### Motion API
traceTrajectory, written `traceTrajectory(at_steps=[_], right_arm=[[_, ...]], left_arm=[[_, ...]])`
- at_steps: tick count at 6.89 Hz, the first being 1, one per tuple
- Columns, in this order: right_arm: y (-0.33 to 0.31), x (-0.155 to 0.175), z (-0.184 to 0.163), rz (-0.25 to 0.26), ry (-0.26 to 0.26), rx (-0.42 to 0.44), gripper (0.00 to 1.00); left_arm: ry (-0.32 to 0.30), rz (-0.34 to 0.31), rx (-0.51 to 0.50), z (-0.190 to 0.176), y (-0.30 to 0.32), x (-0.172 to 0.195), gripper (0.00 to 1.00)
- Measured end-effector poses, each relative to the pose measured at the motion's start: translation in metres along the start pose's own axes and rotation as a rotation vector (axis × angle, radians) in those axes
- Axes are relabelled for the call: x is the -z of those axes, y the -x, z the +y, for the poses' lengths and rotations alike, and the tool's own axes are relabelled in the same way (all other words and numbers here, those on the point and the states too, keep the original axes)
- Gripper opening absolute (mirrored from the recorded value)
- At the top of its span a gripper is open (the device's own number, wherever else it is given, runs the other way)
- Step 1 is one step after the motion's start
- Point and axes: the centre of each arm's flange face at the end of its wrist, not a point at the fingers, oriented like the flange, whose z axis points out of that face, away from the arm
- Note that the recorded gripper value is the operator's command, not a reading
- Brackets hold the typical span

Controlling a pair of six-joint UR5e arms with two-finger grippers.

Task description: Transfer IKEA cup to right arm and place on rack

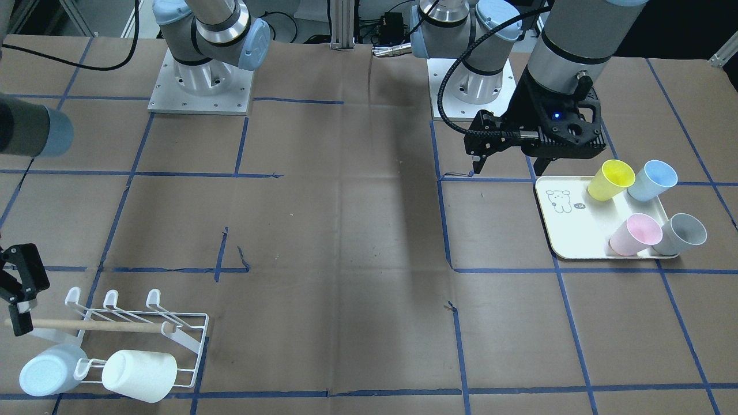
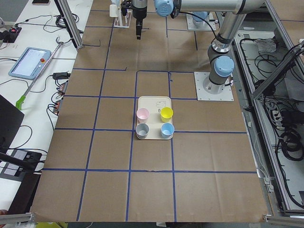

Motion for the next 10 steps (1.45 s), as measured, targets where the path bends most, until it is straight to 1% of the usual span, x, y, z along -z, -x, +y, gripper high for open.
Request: traceTrajectory(at_steps=[1,2,3,4,5,6,8,9,10], right_arm=[[0.014,0.016,-0.012,-0.028,0.057,-0.030,1.00],[0.028,0.025,-0.018,-0.059,0.122,-0.063,1.00],[0.043,0.033,-0.018,-0.092,0.223,-0.111,1.00],[0.062,0.041,-0.012,-0.124,0.350,-0.160,1.00],[0.088,0.052,-0.004,-0.151,0.488,-0.194,1.00],[0.113,0.065,0.003,-0.149,0.607,-0.194,1.00],[0.161,0.093,0.031,-0.121,0.907,-0.154,1.00],[0.183,0.111,0.042,-0.108,1.028,-0.121,1.00],[0.199,0.134,0.041,-0.075,1.061,-0.124,1.00]], left_arm=[[-0.001,-0.002,0.000,0.000,0.000,0.000,1.00],[-0.002,-0.003,0.000,0.000,0.001,0.001,1.00],[-0.002,-0.004,0.001,0.000,0.001,0.001,1.00],[-0.002,-0.003,0.001,0.000,0.001,0.001,1.00],[-0.004,-0.003,0.001,0.000,0.001,0.002,1.00],[-0.005,-0.003,0.001,0.000,0.001,0.002,1.00],[-0.007,-0.003,0.000,0.000,0.001,0.003,1.00],[-0.007,-0.003,0.000,0.000,0.001,0.003,1.00],[-0.007,-0.003,0.000,0.000,0.001,0.003,1.00]])
